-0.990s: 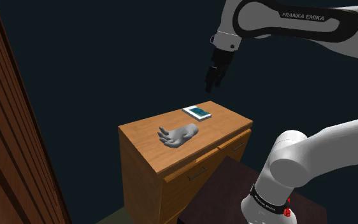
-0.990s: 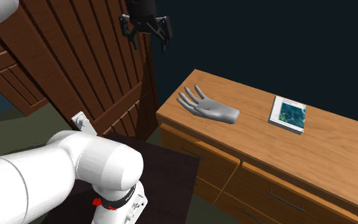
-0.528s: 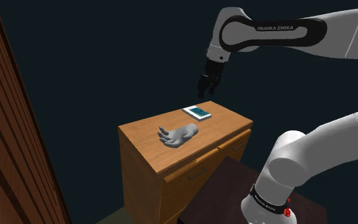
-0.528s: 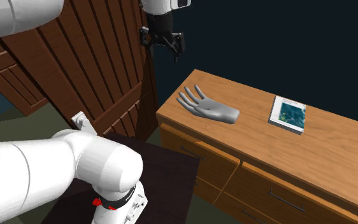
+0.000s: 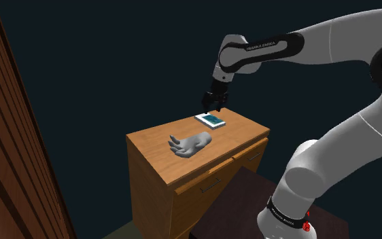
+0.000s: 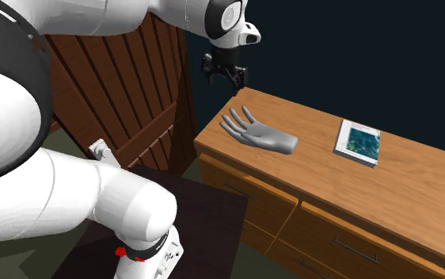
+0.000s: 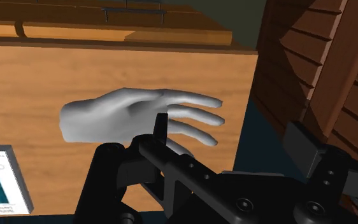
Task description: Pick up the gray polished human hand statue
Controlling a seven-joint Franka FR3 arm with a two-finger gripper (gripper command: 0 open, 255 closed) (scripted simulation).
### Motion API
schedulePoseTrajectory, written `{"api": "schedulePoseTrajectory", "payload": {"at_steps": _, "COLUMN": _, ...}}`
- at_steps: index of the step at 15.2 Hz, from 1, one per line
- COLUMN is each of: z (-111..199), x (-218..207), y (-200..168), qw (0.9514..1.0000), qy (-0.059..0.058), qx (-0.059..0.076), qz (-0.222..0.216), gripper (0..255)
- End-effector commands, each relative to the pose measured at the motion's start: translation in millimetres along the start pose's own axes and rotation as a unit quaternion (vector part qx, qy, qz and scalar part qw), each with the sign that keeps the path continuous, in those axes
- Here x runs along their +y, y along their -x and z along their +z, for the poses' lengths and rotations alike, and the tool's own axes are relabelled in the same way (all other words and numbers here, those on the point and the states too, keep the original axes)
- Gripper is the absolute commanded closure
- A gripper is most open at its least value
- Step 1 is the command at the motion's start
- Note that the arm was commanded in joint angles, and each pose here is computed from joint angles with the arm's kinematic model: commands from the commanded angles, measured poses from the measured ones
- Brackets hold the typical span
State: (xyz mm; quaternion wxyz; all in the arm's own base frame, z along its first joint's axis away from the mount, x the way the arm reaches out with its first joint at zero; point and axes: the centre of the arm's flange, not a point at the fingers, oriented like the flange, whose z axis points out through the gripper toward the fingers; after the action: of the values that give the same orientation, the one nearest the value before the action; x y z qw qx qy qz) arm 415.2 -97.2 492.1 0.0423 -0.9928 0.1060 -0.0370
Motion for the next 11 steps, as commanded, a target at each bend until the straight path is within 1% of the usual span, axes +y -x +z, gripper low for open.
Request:
{"api": "schedulePoseTrajectory", "payload": {"at_steps": 1, "z": 21, "x": 13, "y": -13, "qw": 0.9997, "qy": -0.007, "qx": -0.001, "qz": 0.024, "gripper": 0}}
{"api": "schedulePoseTrajectory", "payload": {"at_steps": 6, "z": 74, "x": 47, "y": -42, "qw": 0.9963, "qy": -0.026, "qx": -0.006, "qz": 0.081, "gripper": 0}}
{"api": "schedulePoseTrajectory", "payload": {"at_steps": 11, "z": 128, "x": 81, "y": -67, "qw": 0.9893, "qy": -0.044, "qx": -0.011, "qz": 0.138, "gripper": 0}}
